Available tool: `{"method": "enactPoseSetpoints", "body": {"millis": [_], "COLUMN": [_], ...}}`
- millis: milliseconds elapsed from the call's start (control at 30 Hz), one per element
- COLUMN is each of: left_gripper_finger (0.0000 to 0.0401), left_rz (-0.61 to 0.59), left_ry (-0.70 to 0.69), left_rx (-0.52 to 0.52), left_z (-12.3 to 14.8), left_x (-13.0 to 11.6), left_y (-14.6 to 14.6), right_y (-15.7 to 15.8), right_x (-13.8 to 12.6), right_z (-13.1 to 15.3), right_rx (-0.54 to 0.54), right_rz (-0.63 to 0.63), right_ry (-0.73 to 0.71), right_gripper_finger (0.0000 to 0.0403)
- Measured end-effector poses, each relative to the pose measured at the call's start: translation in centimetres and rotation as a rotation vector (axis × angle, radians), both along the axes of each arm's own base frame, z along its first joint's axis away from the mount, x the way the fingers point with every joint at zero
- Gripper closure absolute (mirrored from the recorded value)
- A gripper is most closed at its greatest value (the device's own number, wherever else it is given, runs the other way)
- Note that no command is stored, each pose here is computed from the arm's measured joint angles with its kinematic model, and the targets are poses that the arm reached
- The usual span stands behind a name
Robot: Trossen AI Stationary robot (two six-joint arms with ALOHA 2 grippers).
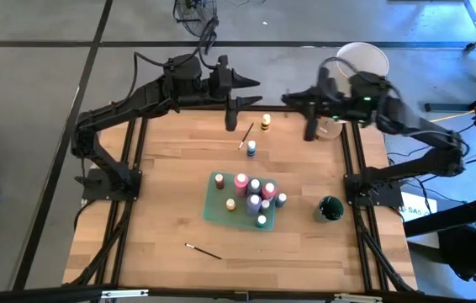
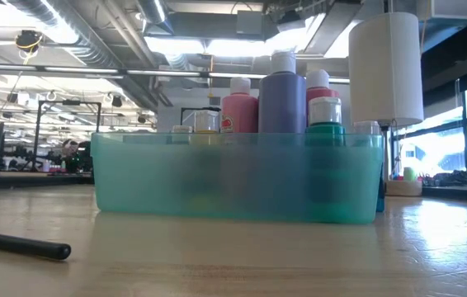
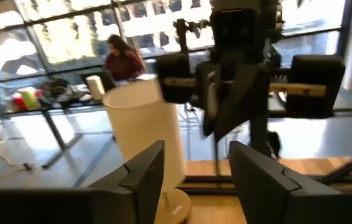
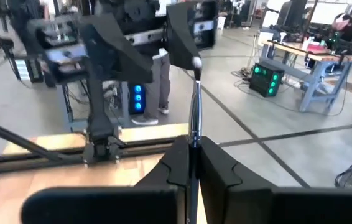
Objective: Pick & Place Paint Supplies
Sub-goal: Put the black eyeshadow brush into the green cup
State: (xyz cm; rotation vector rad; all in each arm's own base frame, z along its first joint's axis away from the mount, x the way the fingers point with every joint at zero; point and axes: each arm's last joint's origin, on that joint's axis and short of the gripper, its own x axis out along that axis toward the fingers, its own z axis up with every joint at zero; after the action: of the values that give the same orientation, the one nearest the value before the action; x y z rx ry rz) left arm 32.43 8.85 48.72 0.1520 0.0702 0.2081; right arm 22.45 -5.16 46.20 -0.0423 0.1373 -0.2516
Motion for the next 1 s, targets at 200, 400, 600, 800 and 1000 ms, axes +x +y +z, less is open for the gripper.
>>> {"method": "enactPoseSetpoints", "body": {"millis": [200, 400, 600, 800, 1000], "left_gripper_finger": [0.0226, 0.023, 0.0228, 0.023, 0.023], "left_rz": [0.135, 0.196, 0.191, 0.177, 0.144], "left_ry": [0.005, 0.045, 0.114, 0.171, 0.197], "left_rx": [0.004, -0.018, -0.112, -0.217, -0.279], "left_z": [0.7, 1.0, 0.4, -0.4, -0.7], "left_x": [-1.4, -2.8, -3.6, -3.6, -3.4], "left_y": [0.0, -0.2, -0.9, -1.8, -3.2], "right_y": [1.3, 2.9, 4.2, 5.1, 6.0], "right_x": [-5.9, -12.9, -18.5, -21.3, -23.3], "right_z": [1.8, 2.7, 2.6, 1.1, -0.6], "right_rx": [0.051, 0.07, 0.166, 0.227, 0.295], "right_rz": [-0.006, 0.0, 0.003, 0.088, 0.239], "right_ry": [-0.063, -0.126, -0.221, -0.223, -0.241], "right_gripper_finger": [0.0387, 0.0387, 0.0387, 0.0387, 0.0387]}}
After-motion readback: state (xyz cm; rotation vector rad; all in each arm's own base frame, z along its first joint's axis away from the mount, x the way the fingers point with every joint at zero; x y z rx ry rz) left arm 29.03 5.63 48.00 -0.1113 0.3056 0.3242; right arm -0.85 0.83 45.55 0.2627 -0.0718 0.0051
